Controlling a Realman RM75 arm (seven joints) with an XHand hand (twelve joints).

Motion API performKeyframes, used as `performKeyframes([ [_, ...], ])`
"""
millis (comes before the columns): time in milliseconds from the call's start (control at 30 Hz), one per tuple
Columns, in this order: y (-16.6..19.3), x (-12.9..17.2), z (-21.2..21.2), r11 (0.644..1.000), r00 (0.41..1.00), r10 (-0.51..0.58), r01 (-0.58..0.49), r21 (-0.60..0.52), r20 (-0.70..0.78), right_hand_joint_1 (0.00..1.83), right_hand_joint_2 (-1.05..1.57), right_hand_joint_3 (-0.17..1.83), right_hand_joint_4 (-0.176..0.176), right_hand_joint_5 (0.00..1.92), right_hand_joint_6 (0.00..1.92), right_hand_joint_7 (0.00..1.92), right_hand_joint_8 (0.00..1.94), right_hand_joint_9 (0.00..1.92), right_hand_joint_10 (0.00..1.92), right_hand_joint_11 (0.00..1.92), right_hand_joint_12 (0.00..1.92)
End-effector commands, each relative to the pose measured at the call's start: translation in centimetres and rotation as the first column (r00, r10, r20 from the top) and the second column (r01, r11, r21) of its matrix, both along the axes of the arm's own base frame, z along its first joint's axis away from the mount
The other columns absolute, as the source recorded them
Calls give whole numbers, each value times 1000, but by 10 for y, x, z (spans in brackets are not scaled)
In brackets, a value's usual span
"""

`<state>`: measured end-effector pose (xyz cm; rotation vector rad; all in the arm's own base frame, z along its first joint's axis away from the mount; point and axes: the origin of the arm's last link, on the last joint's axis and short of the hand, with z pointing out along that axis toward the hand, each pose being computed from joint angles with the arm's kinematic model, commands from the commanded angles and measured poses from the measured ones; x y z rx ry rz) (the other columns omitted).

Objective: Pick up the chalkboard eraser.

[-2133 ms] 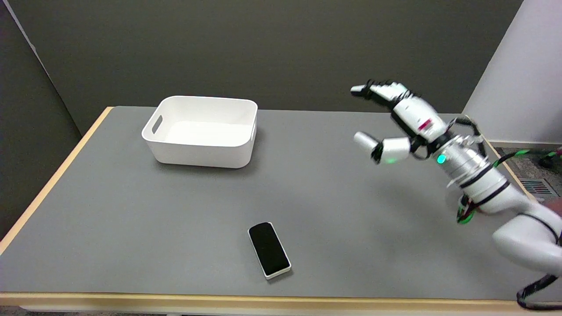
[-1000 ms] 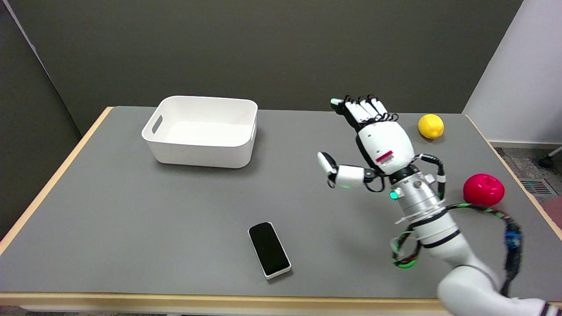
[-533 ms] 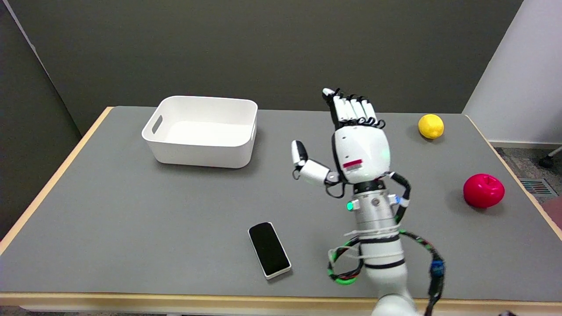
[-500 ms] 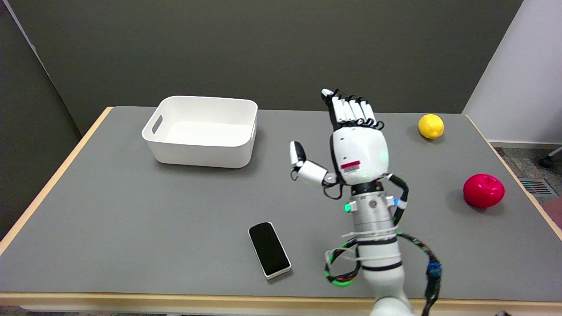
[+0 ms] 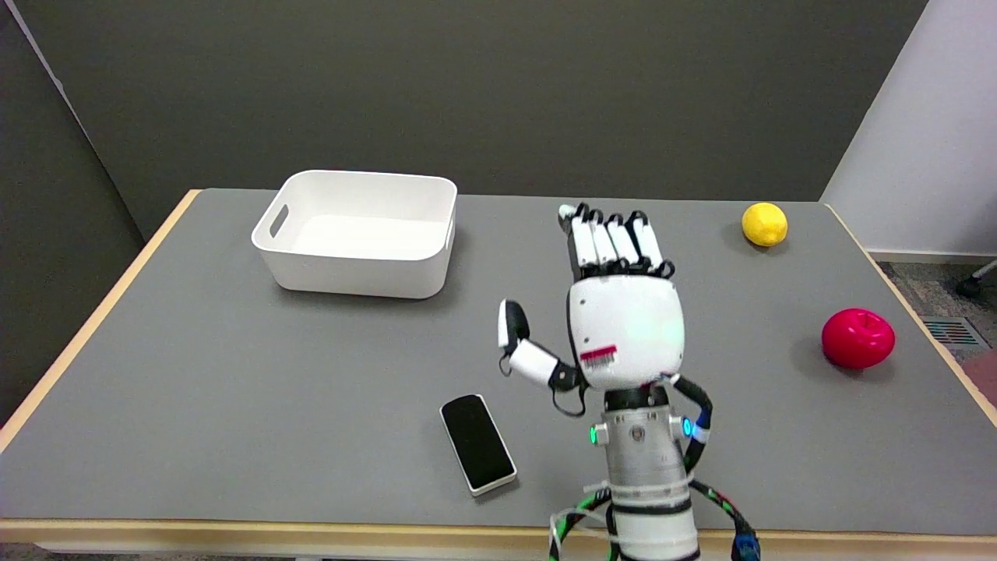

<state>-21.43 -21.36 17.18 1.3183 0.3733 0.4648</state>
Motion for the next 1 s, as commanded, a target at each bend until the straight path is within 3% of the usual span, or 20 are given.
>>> performKeyframes([
  [33,24,-42,-35,971,984,-178,176,163,-8,562,685,813,-165,263,536,481,786,384,1186,148,1407],
  [200,6,-67,-42,906,930,-363,338,256,56,564,687,811,-168,264,539,488,806,393,1194,142,1397],
  [367,2,-82,-40,864,869,-472,424,273,145,557,687,810,-174,233,501,448,774,338,1138,108,1361],
  [500,2,-86,-38,858,858,-489,441,264,158,537,688,802,-176,165,425,312,653,207,997,67,1323],
  [667,3,-80,-30,882,868,-460,421,214,189,516,679,798,-176,58,333,155,518,116,903,30,1293],
  [1000,0,-72,-27,893,871,-443,406,194,213,485,656,802,-175,2,284,75,479,89,863,17,1294],
])
